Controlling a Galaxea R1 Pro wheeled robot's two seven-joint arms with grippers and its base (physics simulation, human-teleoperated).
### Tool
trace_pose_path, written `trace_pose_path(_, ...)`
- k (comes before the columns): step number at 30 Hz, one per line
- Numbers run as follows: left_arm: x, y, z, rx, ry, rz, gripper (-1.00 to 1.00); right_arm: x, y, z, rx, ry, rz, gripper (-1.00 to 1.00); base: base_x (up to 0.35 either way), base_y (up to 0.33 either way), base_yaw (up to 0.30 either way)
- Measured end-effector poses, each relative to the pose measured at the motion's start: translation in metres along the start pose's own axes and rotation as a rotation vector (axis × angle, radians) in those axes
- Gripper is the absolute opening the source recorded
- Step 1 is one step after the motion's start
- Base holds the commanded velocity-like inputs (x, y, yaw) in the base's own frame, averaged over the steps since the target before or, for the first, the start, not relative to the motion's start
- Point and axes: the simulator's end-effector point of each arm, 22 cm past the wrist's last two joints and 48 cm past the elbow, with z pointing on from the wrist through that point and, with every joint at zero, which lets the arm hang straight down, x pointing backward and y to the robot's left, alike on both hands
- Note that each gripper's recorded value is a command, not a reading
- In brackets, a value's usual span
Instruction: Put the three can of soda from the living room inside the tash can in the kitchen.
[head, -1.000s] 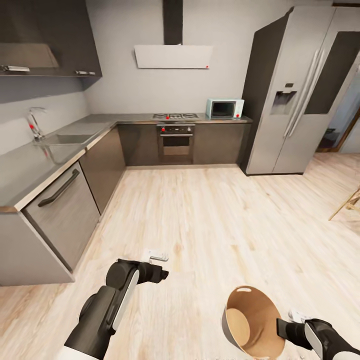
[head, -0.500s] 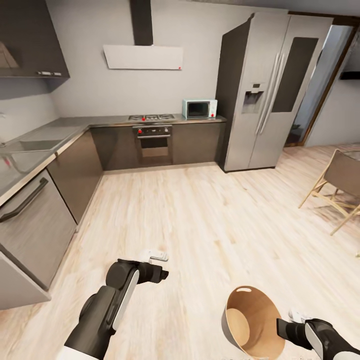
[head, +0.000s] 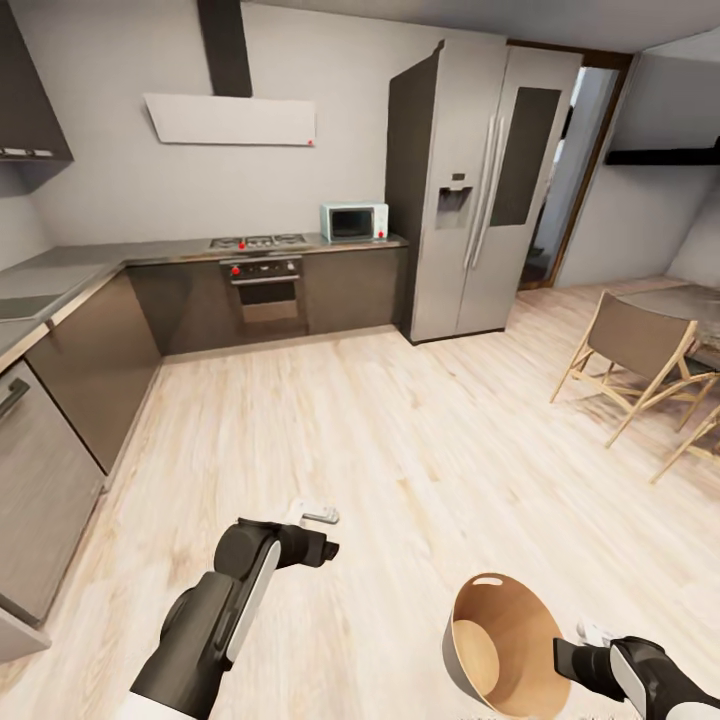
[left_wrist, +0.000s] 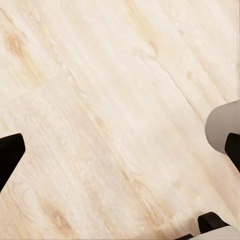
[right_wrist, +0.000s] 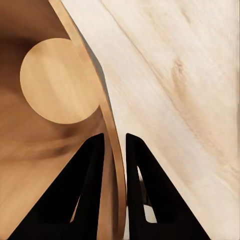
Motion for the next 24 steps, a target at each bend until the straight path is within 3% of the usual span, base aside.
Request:
trace_pose_path(12, -0.005, -0.001, -0.005, -0.003, -0.013, 0.007, 1.0, -0.006, 0.001, -0.005, -0.004, -0.014, -0.001, -1.0, 0.0, 0.0, -0.22)
trace_pose_path(18, -0.007, -0.002, -0.008, -0.005, -0.02, 0.009, 1.0, -0.012, -0.001, -0.009, -0.014, -0.036, 0.042, -1.0, 0.0, 0.0, -0.21)
trace_pose_path(24, -0.01, -0.002, -0.011, -0.006, -0.027, 0.011, 1.0, -0.016, -0.001, -0.012, -0.017, -0.047, 0.054, -1.0, 0.0, 0.0, -0.21)
